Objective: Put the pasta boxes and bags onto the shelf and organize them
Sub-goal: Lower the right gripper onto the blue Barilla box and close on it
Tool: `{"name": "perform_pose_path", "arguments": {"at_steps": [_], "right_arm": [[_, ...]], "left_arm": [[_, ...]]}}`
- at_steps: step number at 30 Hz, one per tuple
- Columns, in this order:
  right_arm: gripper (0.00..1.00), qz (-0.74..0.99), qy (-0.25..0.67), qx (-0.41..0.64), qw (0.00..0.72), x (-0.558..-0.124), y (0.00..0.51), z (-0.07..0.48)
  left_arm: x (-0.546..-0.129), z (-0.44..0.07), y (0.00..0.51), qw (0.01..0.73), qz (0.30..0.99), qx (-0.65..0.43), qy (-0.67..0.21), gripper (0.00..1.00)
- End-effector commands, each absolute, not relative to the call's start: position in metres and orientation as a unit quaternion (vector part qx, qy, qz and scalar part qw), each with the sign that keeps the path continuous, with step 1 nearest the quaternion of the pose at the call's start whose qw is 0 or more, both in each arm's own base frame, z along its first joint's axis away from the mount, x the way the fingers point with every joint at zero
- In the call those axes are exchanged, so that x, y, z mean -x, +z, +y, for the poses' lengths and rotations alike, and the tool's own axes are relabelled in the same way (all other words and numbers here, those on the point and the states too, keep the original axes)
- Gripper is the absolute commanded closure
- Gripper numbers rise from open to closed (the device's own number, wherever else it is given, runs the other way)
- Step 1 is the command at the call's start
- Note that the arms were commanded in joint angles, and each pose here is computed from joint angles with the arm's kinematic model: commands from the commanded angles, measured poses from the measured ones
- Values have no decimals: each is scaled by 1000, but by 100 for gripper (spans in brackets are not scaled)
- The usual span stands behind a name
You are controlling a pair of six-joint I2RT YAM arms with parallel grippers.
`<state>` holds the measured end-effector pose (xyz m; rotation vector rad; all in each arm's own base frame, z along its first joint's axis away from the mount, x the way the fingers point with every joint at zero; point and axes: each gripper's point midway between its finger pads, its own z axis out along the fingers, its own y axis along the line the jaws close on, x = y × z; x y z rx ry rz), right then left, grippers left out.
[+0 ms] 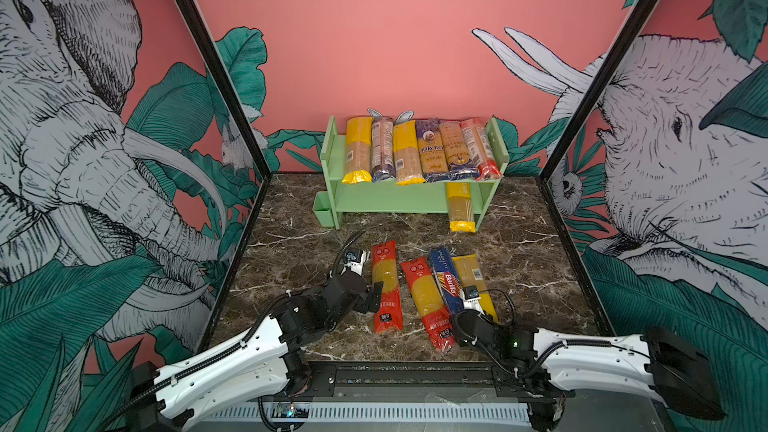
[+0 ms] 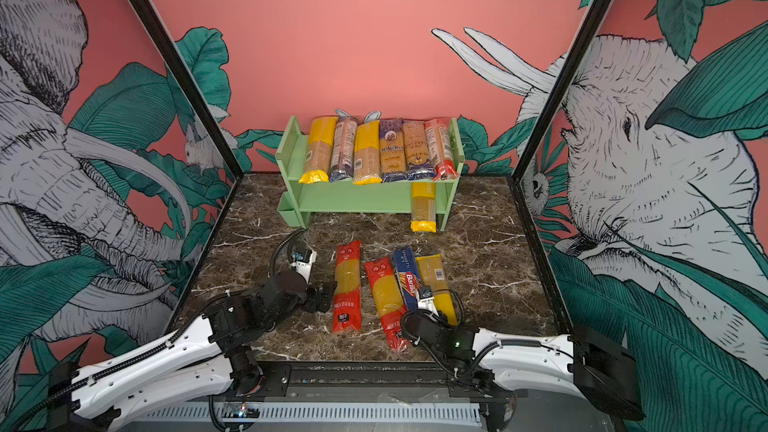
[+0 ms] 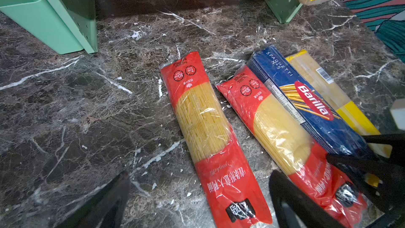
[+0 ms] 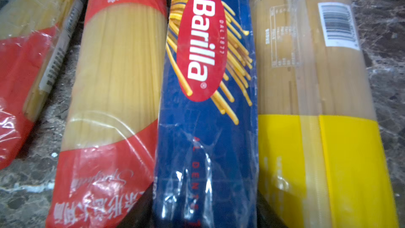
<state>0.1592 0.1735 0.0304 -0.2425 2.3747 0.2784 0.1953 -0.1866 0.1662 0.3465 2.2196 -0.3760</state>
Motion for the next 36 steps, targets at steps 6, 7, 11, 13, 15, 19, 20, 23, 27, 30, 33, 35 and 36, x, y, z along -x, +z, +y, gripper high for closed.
{"name": "perform_pose_path", "arguments": {"at_steps": [6, 7, 11, 13, 15, 19, 20, 23, 27, 30, 33, 35, 36], "right_arm": [[30, 921, 94, 71, 372, -169, 25, 157], [30, 920, 97, 69, 374, -169, 26, 156], [29, 919, 98, 62, 378, -172, 30, 148], [28, 919, 98, 59, 378, -173, 32, 144], [28, 918, 100, 60, 379, -173, 34, 142], [27, 918, 95, 62, 380, -174, 36, 138], [27, 919, 91, 64, 378, -174, 36, 137], [26, 924, 85, 73, 366, -172, 30, 138], [26, 931, 84, 88, 344, -169, 18, 145], [24, 936, 79, 93, 331, -166, 7, 145], [22, 938, 79, 95, 324, -164, 0, 146], [22, 940, 75, 92, 321, -163, -4, 144], [22, 940, 74, 91, 321, -163, -4, 143]], "left_arm": [[-197, -188, 182, 430, 879, -137, -154, 1], [-197, -188, 182, 430, 879, -136, -154, 1], [-197, -189, 182, 429, 880, -136, -156, 1], [-197, -190, 183, 428, 879, -136, -157, 1], [-198, -191, 183, 428, 879, -138, -156, 1], [-199, -194, 184, 428, 879, -140, -156, 1], [-200, -195, 184, 428, 879, -140, -156, 1], [-201, -198, 184, 426, 879, -143, -157, 1], [-202, -199, 185, 426, 880, -145, -154, 1], [-202, -199, 185, 427, 879, -144, -154, 1], [-202, -199, 186, 426, 880, -144, -153, 1], [-202, -199, 186, 426, 880, -144, -152, 1], [-202, -199, 186, 426, 880, -145, -152, 1]]}}
